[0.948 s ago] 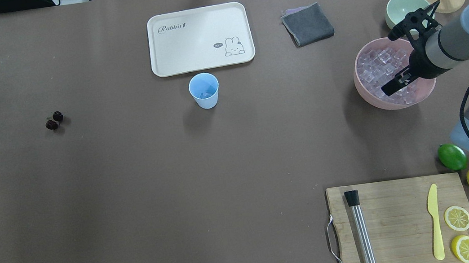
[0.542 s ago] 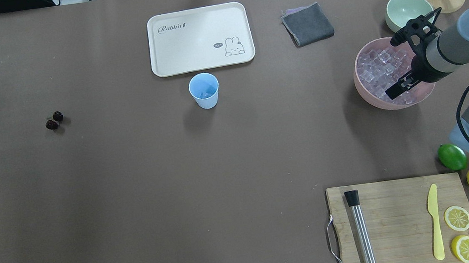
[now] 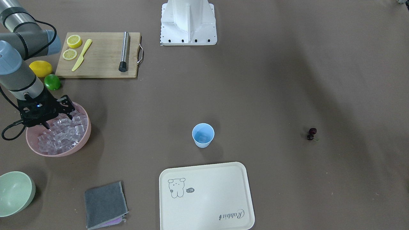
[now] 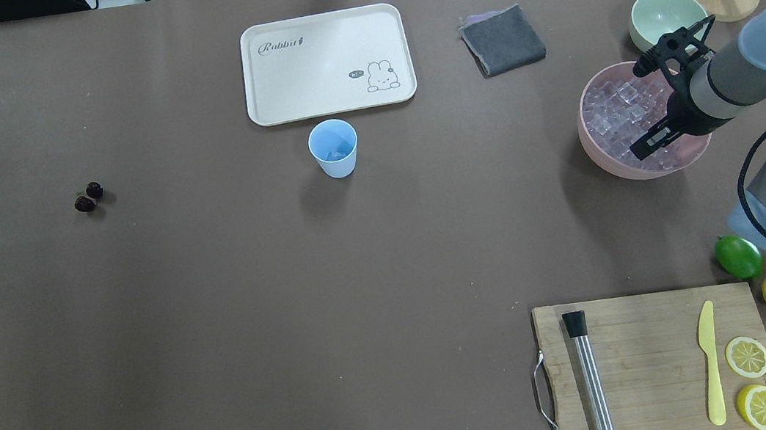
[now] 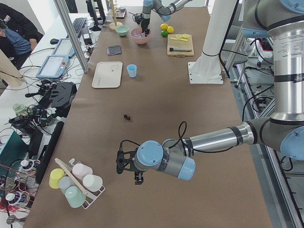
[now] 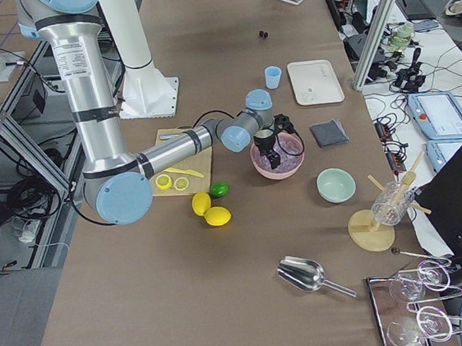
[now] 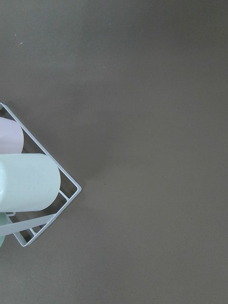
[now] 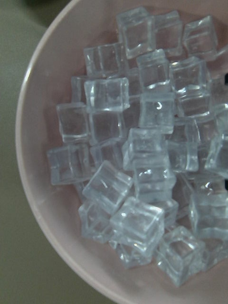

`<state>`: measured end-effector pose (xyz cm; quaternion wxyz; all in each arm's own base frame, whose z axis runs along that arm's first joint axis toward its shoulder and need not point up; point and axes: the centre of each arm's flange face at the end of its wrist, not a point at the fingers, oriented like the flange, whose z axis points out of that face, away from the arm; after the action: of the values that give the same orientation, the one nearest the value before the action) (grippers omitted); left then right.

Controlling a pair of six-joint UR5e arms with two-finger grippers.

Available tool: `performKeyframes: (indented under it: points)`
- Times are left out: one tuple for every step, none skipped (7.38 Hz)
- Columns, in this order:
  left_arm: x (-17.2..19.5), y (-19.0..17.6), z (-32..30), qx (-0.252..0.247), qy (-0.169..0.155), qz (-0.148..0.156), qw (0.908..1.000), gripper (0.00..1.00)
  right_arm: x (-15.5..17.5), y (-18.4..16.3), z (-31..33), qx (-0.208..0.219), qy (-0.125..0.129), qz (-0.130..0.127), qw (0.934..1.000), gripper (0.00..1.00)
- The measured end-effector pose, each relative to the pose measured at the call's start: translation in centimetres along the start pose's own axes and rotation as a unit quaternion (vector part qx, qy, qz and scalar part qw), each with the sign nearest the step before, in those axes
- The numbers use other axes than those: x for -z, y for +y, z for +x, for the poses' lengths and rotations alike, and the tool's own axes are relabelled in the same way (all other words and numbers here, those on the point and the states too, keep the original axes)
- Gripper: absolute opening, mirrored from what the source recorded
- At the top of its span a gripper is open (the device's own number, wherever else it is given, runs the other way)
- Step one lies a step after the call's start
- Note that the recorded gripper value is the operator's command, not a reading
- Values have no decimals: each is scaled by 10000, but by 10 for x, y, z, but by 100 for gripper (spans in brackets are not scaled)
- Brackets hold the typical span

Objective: Put ice and cherries in cup
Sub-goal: 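Grasp another ice cube from the pink bowl with the right gripper, then carry the ice cube with the right gripper over the light-blue cup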

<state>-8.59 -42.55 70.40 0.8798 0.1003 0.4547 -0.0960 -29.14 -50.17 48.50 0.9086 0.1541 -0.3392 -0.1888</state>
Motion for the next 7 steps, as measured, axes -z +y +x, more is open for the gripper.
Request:
performKeyframes:
  points:
    - [0, 0, 0, 0, 2, -1, 10000, 98, 1, 0, -1, 4, -7, 7, 10000, 24]
    - [0, 0, 0, 0, 4, -3, 10000, 98, 4, -1, -3, 13, -27, 23, 10000, 24]
    - [0, 0, 0, 1, 5, -4, 10000, 98, 10, -3, -4, 13, -85, 51, 10000, 24]
    - [-1, 0, -1, 6, 3, -8, 10000, 98, 23, -7, -5, -15, -203, 91, 9998, 24]
    - [-1, 1, -1, 11, 1, -12, 10000, 98, 45, -25, -11, -84, -349, 132, 9993, 23]
    - [-1, 1, -1, 12, 0, -14, 10000, 98, 74, -61, -34, -232, -424, 131, 9987, 22]
    - [-1, 1, -1, 7, 0, -14, 10000, 98, 101, -99, -76, -528, -422, 63, 9977, 22]
